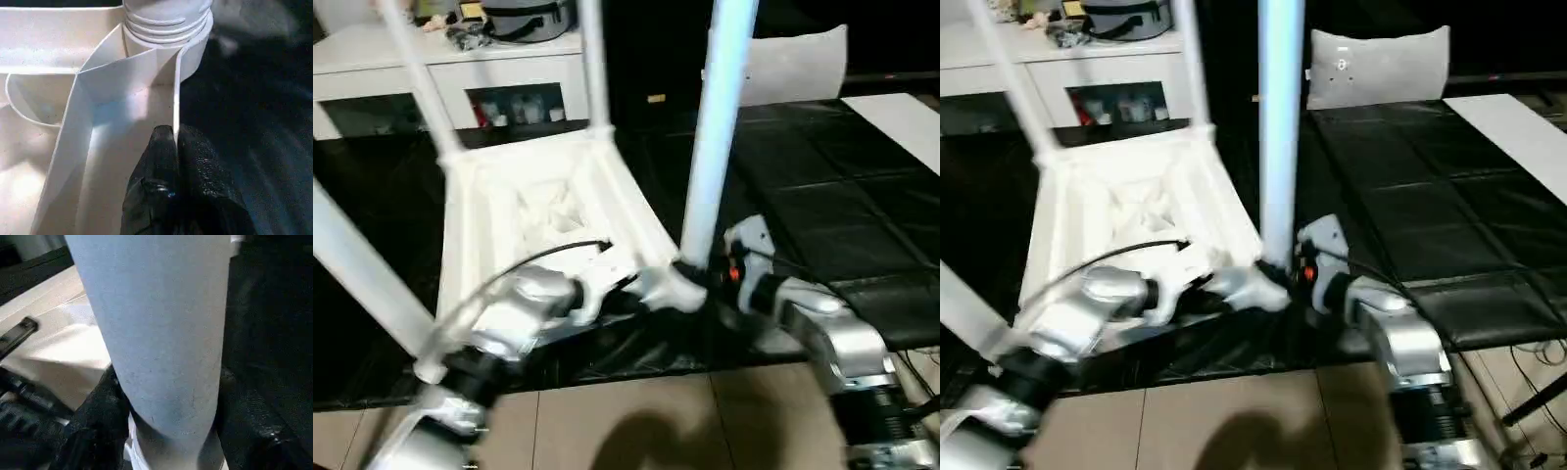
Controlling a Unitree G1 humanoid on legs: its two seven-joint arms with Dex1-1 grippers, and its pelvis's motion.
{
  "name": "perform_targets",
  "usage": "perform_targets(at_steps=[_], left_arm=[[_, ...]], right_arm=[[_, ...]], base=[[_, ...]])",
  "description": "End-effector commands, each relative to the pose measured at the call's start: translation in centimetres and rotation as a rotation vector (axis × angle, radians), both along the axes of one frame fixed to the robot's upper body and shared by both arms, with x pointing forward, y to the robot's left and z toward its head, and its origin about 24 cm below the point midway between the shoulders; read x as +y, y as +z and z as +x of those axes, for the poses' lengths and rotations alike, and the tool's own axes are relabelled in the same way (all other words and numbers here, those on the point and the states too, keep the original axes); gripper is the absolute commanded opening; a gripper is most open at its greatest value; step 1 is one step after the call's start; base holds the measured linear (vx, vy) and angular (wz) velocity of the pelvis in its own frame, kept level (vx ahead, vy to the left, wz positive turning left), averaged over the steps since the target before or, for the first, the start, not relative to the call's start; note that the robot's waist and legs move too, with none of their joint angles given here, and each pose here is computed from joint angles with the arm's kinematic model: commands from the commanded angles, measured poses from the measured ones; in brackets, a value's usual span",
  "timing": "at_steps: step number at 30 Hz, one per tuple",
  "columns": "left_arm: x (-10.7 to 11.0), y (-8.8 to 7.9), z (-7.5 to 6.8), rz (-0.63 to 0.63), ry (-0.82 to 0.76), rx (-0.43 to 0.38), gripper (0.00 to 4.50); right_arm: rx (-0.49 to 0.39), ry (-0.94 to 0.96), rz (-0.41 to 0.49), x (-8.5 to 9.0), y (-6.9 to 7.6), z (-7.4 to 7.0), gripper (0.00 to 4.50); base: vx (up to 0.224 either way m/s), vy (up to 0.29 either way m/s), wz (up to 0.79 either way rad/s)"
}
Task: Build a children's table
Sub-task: Rotate leg to tighten
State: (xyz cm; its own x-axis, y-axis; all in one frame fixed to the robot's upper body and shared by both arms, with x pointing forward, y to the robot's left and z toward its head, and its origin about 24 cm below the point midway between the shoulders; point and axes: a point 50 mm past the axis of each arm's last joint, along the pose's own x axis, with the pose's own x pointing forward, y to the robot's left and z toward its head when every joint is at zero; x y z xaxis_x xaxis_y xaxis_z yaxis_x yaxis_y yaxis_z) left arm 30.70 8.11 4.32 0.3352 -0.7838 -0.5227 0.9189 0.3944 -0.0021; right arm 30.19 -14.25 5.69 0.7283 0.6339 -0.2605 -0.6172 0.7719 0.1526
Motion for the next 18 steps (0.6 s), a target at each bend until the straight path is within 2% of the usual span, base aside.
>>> perform_targets(at_steps=[1, 4, 12, 13, 18], left_arm=[[-0.3, 0.2, 0.2, -0.001, 0.009, -0.009, 0.0], [0.3, 0.3, 0.1, 0.021, -0.027, -0.037, 0.0], [1.0, 0.1, -0.6, 0.053, -0.131, -0.04, 0.0], [1.3, 0.1, -0.9, 0.064, -0.183, -0.04, 0.0], [1.9, 0.2, -1.9, 0.065, -0.33, -0.014, 0.0]], right_arm=[[0.063, 0.032, 0.032, 1.1, -1.3, -0.9, 2.76], [0.048, 0.078, 0.038, 0.5, -0.7, -1.3, 3.19], [0.0, 0.181, -0.025, -1.6, 0.1, -1.6, 3.67], [0.005, 0.229, -0.03, -2.4, 0.5, -1.8, 3.85], [0.03, 0.397, -0.051, -3.3, 1.1, -2.5, 4.17]], base=[[0.0, 0.0, 0.0], [0.0, 0.0, 0.0], [0.0, 0.0, 0.0], [0.0, 0.0, 0.0], [0.0, 0.0, 0.0]])
